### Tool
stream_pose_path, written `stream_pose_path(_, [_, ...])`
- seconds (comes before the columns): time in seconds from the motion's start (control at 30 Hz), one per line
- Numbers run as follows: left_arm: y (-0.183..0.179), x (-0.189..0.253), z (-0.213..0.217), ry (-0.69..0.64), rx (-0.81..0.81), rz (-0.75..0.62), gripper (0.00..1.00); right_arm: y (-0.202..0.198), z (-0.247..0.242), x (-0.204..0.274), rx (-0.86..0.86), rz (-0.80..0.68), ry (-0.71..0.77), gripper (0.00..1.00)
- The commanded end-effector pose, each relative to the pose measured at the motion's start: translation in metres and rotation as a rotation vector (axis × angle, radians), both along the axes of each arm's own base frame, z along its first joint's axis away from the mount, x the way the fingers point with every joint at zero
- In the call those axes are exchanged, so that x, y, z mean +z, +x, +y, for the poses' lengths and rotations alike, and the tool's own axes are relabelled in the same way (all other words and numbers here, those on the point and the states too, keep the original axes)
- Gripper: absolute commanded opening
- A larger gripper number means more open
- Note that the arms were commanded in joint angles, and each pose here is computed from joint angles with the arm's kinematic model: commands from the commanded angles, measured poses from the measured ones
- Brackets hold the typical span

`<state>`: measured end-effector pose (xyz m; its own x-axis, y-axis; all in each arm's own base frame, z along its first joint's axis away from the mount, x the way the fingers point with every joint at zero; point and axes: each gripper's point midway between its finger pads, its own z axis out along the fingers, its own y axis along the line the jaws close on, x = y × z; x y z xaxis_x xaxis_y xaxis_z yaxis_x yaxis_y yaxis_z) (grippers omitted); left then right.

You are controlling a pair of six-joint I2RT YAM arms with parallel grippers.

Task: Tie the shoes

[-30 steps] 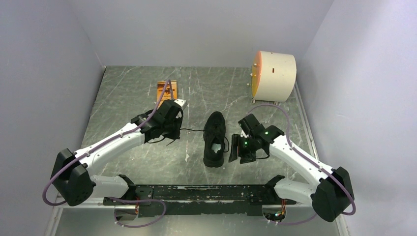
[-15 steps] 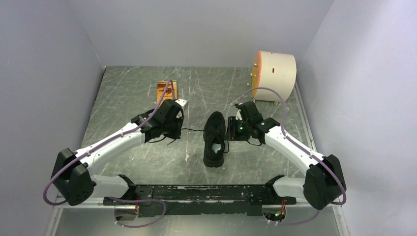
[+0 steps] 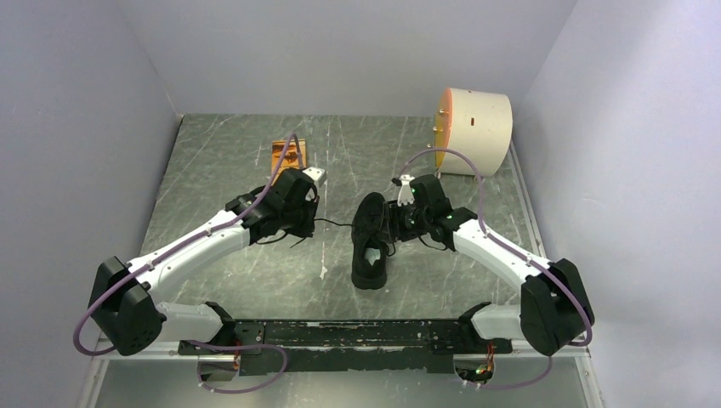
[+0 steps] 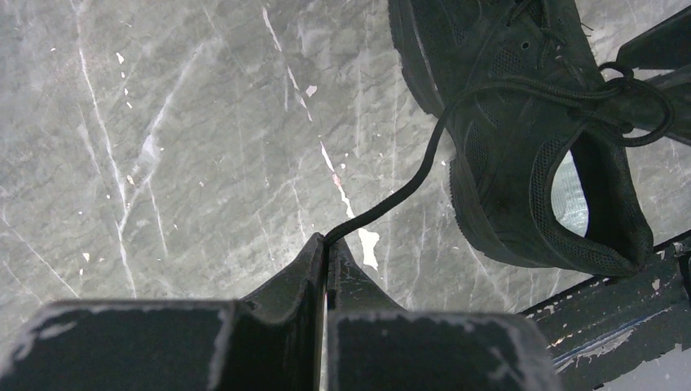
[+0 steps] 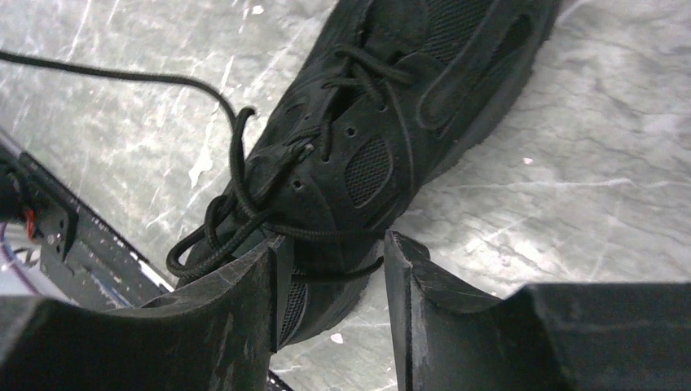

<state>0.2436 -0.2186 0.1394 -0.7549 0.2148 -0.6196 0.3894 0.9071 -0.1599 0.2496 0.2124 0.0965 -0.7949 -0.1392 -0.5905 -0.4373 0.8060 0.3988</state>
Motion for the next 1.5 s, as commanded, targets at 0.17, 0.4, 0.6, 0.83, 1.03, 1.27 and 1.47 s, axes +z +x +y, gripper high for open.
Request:
stream_pose_path(0.17, [0.003, 0.01, -0.01, -0.039, -0.032, 0.004, 0.05, -0.006, 0.012, -0.001, 0.077, -0.048, 0.089, 0.52])
stream_pose_path(0.4, [0.006, 0.01, 0.003, -0.008, 0.046, -0.002, 0.05, 0.001, -0.011, -0.018, -0.09, 0.066, -0.047, 0.0])
stream_pose_path(0.6, [0.005, 0.009, 0.011, -0.002, 0.075, -0.017, 0.05, -0.061, -0.047, -0.024, -0.329, 0.427, -0.175, 0.0])
stream_pose_path(0.83, [0.012, 0.014, 0.011, 0.005, 0.066, -0.029, 0.05, -0.086, -0.048, -0.009, -0.297, 0.51, -0.174, 0.0])
stream_pose_path(1.03, [0.012, 0.008, 0.004, -0.01, 0.045, -0.006, 0.05, -0.043, -0.004, -0.003, -0.108, 0.287, 0.028, 0.0])
stream_pose_path(1.27, [0.005, 0.019, 0.006, -0.028, 0.016, -0.018, 0.05, -0.012, 0.034, 0.003, 0.06, 0.098, 0.152, 0.0])
stream_pose_path(1.47, [-0.007, 0.014, 0.013, -0.032, 0.013, -0.004, 0.05, -0.016, 0.033, -0.009, 0.146, 0.165, 0.055, 0.13])
